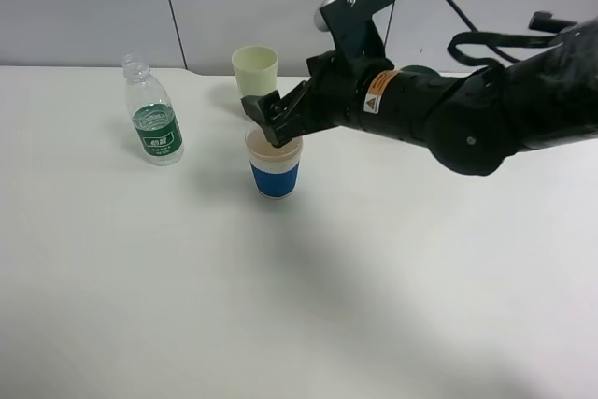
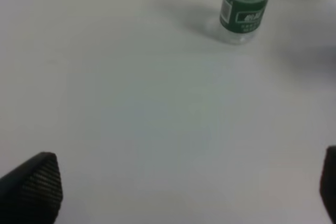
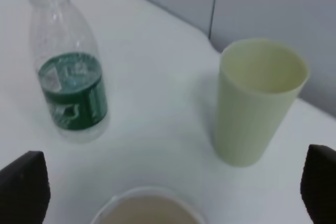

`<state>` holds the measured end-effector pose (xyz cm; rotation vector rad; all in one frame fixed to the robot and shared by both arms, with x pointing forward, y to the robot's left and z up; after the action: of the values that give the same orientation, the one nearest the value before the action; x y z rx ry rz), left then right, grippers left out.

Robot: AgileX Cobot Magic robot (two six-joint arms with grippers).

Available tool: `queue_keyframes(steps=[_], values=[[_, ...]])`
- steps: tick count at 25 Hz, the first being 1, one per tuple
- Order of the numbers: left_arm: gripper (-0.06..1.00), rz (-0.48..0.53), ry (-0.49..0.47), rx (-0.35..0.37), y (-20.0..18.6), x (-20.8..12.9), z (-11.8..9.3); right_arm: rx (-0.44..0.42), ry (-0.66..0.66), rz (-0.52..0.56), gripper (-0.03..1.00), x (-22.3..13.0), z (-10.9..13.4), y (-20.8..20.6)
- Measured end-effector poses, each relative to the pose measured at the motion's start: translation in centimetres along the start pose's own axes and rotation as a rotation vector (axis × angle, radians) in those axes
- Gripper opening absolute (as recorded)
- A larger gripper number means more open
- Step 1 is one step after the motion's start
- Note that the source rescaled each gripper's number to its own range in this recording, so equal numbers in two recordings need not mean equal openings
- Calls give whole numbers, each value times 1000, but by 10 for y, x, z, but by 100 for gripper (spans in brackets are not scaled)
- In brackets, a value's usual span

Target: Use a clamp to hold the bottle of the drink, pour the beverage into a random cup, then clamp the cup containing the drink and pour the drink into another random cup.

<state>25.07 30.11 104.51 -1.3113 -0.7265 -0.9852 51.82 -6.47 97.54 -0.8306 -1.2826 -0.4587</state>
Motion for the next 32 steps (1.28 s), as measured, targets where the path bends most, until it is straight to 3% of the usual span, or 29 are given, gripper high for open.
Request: queue_keyframes(steps=[9, 19, 26, 32], values=[[100, 0, 0, 0, 0, 0, 0, -167, -22, 12, 86, 40, -52, -47], [100, 0, 0, 0, 0, 0, 0, -422, -60, -13, 86, 83, -106, -136], [100, 0, 0, 0, 0, 0, 0, -617, -35, -42, 86, 101, -119, -209], [100, 0, 0, 0, 0, 0, 0, -814, -5, -64, 86, 106, -108, -281]])
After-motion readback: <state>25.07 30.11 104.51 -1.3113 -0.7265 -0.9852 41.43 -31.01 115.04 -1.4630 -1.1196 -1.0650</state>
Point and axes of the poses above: a point on each arm's last joint axis where the gripper is mounted, y pointing out along that axis toward the gripper, z along the wrist's bending axis when the last joint is at zero, x = y × z, the point moved 2 cm from there along y, pointing out along that axis toward the gripper, and after that the axes turned 10 degrees about y, right-handed, at the moved point
